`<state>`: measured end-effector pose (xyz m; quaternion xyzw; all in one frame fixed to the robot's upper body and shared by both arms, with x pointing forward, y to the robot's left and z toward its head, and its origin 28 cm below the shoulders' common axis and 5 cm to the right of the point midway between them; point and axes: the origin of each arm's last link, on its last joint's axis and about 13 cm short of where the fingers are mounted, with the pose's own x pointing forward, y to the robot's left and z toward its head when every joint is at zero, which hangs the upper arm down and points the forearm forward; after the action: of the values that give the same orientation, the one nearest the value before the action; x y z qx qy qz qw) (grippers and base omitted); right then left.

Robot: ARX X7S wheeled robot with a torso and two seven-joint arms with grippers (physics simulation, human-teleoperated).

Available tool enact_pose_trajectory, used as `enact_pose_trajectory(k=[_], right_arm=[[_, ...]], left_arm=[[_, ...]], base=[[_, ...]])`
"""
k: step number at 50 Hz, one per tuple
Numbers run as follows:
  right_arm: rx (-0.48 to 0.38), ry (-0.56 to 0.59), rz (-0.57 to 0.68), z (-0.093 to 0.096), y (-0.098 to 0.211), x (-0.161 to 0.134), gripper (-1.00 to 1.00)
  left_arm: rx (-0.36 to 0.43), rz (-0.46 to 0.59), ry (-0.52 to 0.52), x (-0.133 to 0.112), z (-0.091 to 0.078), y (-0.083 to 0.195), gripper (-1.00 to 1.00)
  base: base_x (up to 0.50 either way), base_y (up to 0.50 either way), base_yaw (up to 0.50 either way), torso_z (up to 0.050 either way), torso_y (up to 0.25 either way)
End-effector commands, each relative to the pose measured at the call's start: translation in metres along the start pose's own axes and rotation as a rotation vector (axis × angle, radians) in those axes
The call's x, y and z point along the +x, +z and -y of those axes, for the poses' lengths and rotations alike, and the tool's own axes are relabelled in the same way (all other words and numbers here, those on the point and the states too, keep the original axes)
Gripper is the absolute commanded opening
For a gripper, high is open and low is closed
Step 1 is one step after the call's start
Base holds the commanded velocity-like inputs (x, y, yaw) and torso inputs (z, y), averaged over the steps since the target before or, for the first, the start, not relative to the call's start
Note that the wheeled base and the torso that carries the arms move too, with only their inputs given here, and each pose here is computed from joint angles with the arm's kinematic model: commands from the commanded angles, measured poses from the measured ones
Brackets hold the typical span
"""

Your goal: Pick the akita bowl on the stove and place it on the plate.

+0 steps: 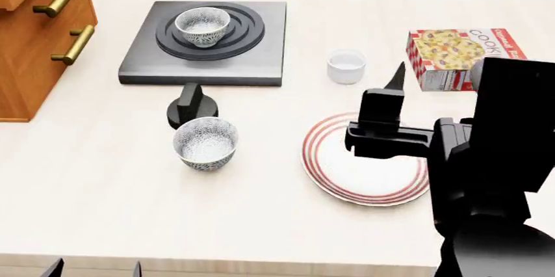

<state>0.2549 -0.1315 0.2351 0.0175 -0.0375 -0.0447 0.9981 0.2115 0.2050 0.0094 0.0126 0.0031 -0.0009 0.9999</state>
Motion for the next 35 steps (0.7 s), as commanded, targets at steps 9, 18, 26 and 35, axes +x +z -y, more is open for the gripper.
enact_pose_trajectory(k=[9,18,26,35], right_arm=[[-0.031,0.024,-0.031,0.002,-0.015,-0.01,1.0],[-0.039,0.021,-0.035,0.002,-0.014,-0.01,1.0],[-0.045,0.022,-0.033,0.002,-0.015,-0.01,1.0],[-0.042,0.024,-0.031,0.002,-0.015,-0.01,1.0]], left_arm=[[-0.001,0.001,0.0,0.0,0.0,0.0,1.0],[0.001,0.0,0.001,-0.001,0.0,0.001,1.0],[0.001,0.0,0.001,-0.001,0.0,0.002,1.0],[-0.044,0.053,0.012,0.001,-0.002,0.014,1.0]], base=[[0.0,0.0,0.0,0.0,0.0],[0.0,0.0,0.0,0.0,0.0],[0.0,0.0,0.0,0.0,0.0],[0.0,0.0,0.0,0.0,0.0]])
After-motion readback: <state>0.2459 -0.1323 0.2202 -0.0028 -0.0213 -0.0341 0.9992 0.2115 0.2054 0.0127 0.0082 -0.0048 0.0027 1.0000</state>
